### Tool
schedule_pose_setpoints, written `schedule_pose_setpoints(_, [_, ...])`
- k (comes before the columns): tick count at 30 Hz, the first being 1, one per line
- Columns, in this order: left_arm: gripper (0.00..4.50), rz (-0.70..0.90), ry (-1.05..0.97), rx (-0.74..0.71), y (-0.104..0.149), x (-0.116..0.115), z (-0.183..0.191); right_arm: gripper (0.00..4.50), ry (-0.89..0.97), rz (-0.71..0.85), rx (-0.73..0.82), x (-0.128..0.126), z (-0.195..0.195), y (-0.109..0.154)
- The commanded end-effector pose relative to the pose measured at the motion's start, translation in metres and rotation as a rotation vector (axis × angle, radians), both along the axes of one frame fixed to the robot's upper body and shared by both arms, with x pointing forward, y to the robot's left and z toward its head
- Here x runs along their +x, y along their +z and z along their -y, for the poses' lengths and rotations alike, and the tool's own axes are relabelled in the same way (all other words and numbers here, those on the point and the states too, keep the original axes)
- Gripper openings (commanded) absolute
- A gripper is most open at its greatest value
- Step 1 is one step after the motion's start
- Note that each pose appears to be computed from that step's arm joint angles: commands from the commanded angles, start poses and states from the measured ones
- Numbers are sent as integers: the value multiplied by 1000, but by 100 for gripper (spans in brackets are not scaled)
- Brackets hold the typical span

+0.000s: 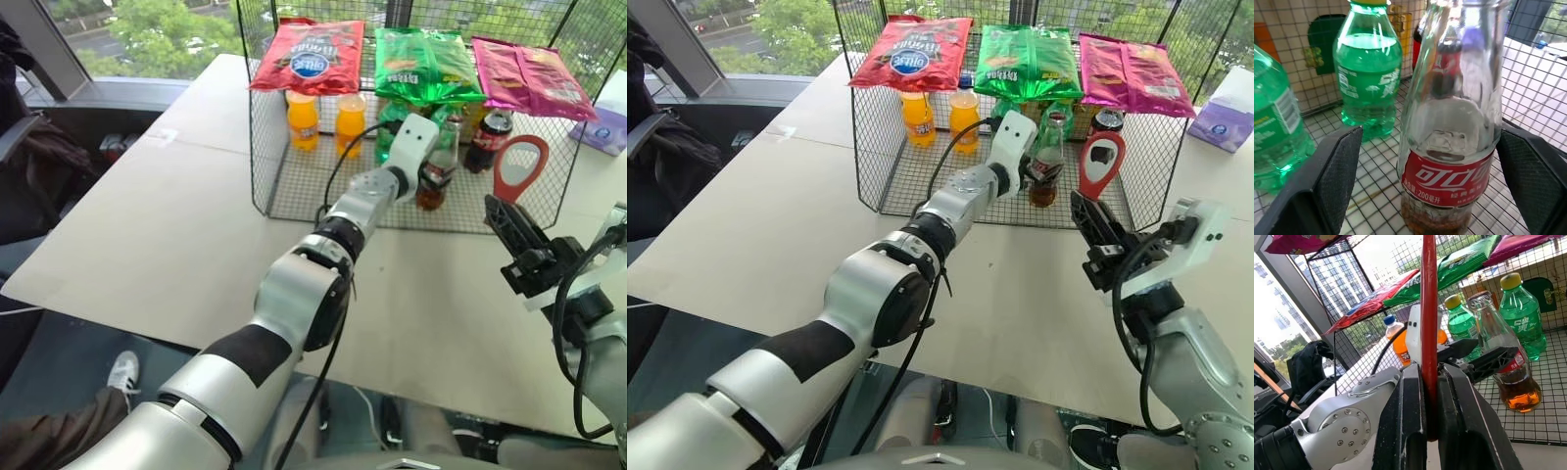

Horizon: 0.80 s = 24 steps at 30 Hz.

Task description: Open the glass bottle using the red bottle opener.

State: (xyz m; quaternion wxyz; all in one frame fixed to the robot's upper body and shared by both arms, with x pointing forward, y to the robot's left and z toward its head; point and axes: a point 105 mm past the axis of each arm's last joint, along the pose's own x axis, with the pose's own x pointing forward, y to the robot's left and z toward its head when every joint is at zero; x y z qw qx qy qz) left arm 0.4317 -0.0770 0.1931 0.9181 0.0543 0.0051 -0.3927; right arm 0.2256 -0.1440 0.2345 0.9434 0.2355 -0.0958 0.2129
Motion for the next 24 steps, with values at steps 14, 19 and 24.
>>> schedule_pose_setpoints(14, [279, 62, -132, -38, 22, -21, 36, 0, -12, 46, 4, -9, -4, 9])
schedule_pose_setpoints(19, [225, 69, -137, -39, 22, -21, 36, 0, -20, 48, 4, -10, -4, 9])
schedule_pose_setpoints(24, [225, 79, -144, -44, 25, -21, 34, 0, -24, 51, 2, -10, -3, 9])
